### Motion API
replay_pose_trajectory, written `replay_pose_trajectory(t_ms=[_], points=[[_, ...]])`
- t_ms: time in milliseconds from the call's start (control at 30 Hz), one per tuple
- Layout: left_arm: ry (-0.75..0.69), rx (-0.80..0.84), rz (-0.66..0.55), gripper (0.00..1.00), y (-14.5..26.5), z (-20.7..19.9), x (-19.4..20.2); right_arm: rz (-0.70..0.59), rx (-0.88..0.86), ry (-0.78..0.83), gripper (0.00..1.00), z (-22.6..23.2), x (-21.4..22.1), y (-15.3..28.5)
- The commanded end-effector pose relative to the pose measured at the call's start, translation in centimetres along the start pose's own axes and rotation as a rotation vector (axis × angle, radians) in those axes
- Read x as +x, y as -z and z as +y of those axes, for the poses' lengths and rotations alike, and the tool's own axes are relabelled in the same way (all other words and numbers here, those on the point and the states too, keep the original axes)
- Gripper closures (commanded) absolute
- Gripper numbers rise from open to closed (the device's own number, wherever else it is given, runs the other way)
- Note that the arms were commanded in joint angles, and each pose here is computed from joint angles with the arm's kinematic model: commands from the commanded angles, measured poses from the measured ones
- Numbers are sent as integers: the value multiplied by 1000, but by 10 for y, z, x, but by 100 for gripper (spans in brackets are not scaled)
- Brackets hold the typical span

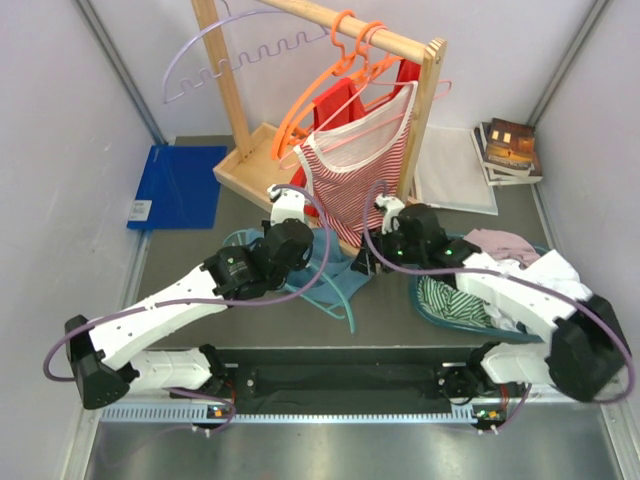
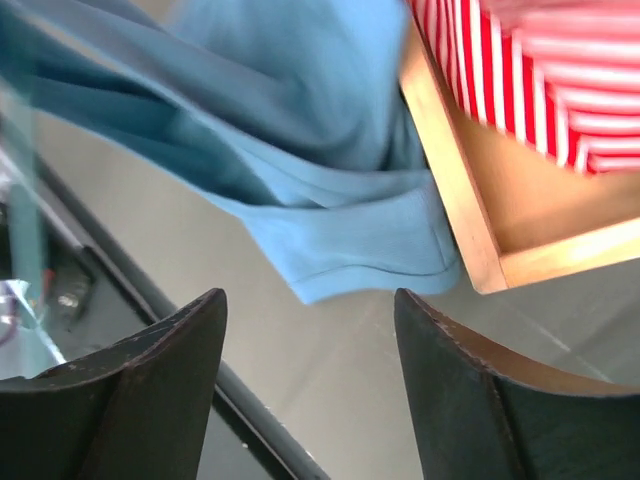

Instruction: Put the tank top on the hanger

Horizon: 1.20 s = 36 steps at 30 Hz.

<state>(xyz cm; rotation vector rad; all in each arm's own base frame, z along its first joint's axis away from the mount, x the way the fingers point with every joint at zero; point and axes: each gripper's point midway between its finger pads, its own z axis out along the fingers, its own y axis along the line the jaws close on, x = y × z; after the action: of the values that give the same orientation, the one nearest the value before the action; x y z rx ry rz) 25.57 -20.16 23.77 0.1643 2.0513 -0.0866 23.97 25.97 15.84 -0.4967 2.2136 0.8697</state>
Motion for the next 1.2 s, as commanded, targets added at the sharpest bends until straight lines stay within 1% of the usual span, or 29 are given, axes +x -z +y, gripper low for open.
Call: replay_pose_trajectory(t_ms=[0,33,100,300,500,700,767,800,833,867,900,967,1000,1067,1100,1167], points=[[49,-18,-27,100,7,9,-6,59,36,-42,34,-10,-1,-28],[46,-16,-25,100,7,8,-5,86,50,-65,35,-16,6,-36],[43,-15,-20,100,8,9,-4,80,43,-96,35,-14,7,-44],[41,-13,-10,100,6,7,-1,67,127,-174,34,-25,10,-60],[42,-2,-1,100,3,2,-1,79,220,-216,34,-40,23,-77],[49,14,1,100,2,-4,-1,43,282,-236,34,-49,20,-91],[49,11,1,100,2,-3,-2,50,287,-244,38,-50,23,-96],[47,10,2,100,2,-3,-1,53,286,-242,42,-49,23,-98],[45,6,3,100,2,-2,0,62,291,-244,52,-51,26,-100],[46,3,-1,100,2,-1,-1,67,293,-239,57,-52,27,-100],[42,0,1,100,2,0,-1,72,294,-238,64,-52,29,-101],[43,-3,-3,100,2,1,-2,85,301,-233,71,-55,34,-102],[41,-8,-6,100,2,2,-2,89,303,-233,78,-55,35,-102],[42,-13,-10,100,2,3,-3,98,303,-229,84,-56,38,-103],[42,-18,-14,100,2,3,-3,103,302,-225,91,-56,38,-103],[39,-21,-18,100,0,3,-4,106,297,-218,98,-55,37,-101]])
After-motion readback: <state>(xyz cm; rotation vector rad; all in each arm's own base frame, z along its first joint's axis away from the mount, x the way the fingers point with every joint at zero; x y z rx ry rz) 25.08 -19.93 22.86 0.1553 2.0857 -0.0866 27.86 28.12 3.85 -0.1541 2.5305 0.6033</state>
